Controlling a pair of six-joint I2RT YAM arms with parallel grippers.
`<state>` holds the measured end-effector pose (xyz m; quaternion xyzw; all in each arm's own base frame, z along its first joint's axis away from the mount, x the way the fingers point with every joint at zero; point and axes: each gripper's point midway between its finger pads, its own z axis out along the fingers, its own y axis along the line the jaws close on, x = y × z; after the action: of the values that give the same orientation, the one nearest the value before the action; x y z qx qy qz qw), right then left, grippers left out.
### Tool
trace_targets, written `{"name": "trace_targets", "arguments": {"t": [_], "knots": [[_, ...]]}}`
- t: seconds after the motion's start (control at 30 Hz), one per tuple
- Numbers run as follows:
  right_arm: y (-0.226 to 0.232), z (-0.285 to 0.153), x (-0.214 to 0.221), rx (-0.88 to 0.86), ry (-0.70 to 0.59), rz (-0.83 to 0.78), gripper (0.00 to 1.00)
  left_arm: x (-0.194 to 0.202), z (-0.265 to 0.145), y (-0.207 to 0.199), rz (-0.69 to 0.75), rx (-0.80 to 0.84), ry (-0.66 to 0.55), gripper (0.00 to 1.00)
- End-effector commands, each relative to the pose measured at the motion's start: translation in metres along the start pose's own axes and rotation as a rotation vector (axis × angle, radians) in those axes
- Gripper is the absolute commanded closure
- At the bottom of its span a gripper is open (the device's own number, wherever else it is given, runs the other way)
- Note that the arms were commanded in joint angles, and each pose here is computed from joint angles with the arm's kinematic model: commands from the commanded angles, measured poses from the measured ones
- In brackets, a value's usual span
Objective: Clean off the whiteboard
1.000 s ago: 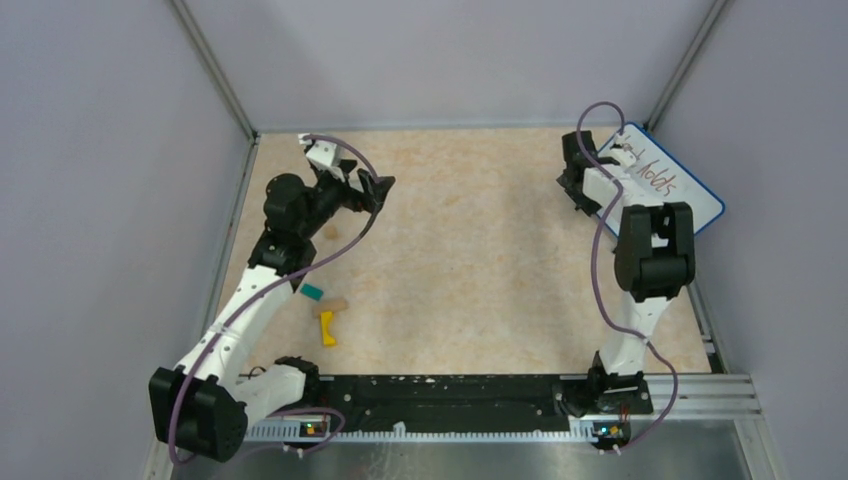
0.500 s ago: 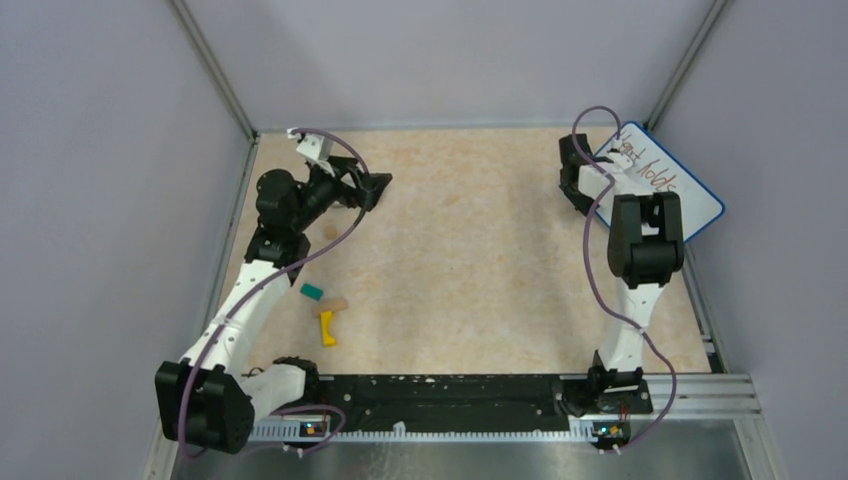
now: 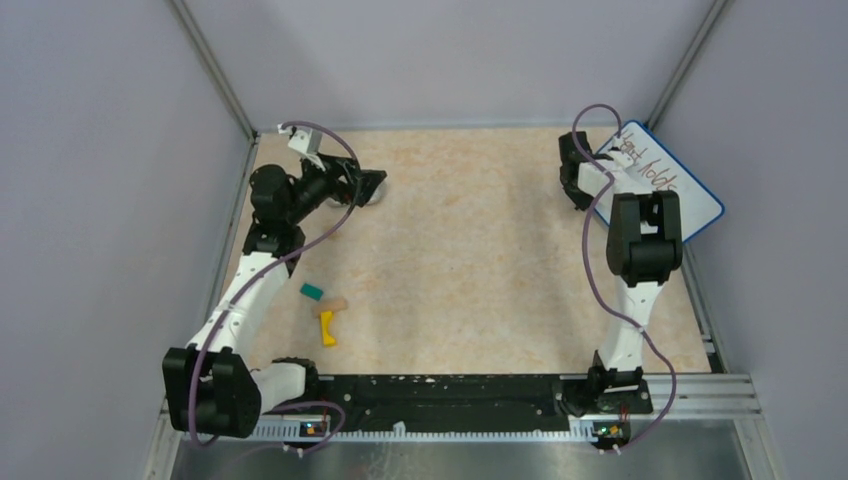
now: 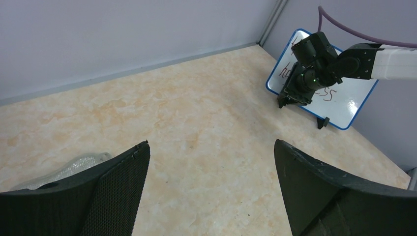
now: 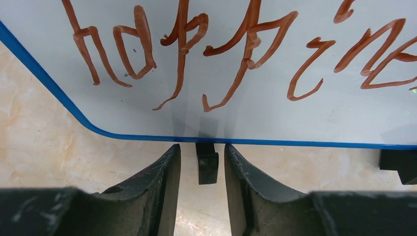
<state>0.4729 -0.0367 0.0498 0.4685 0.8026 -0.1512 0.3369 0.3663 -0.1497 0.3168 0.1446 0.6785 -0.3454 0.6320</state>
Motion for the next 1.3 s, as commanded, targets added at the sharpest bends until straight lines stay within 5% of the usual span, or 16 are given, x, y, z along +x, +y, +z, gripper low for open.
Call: {"name": "trace_targets", "arguments": {"t": [0.0, 0.4, 0.57, 0.83, 1.27], "knots": [[0.006, 0.0, -0.007, -0.024, -0.008, 0.044, 0.65, -0.024, 0.0, -0.008, 0.008, 0.058, -0.064, 0.01], [0.003, -0.011, 0.014, -0.079, 0.03, -0.026, 0.82, -0.026, -0.003, 0.003, -0.02, 0.064, -0.069, 0.01], [0.014, -0.028, 0.017, -0.165, -0.023, -0.165, 1.0, -0.026, -0.004, 0.008, -0.028, 0.059, -0.07, 0.01], [0.02, -0.053, 0.031, -0.247, -0.047, -0.283, 1.0, -0.027, -0.005, 0.011, -0.028, 0.052, -0.07, 0.01], [0.023, -0.13, 0.123, -0.678, 0.132, -0.587, 1.0, -0.028, -0.008, 0.013, 0.0, 0.034, -0.074, 0.01]]}}
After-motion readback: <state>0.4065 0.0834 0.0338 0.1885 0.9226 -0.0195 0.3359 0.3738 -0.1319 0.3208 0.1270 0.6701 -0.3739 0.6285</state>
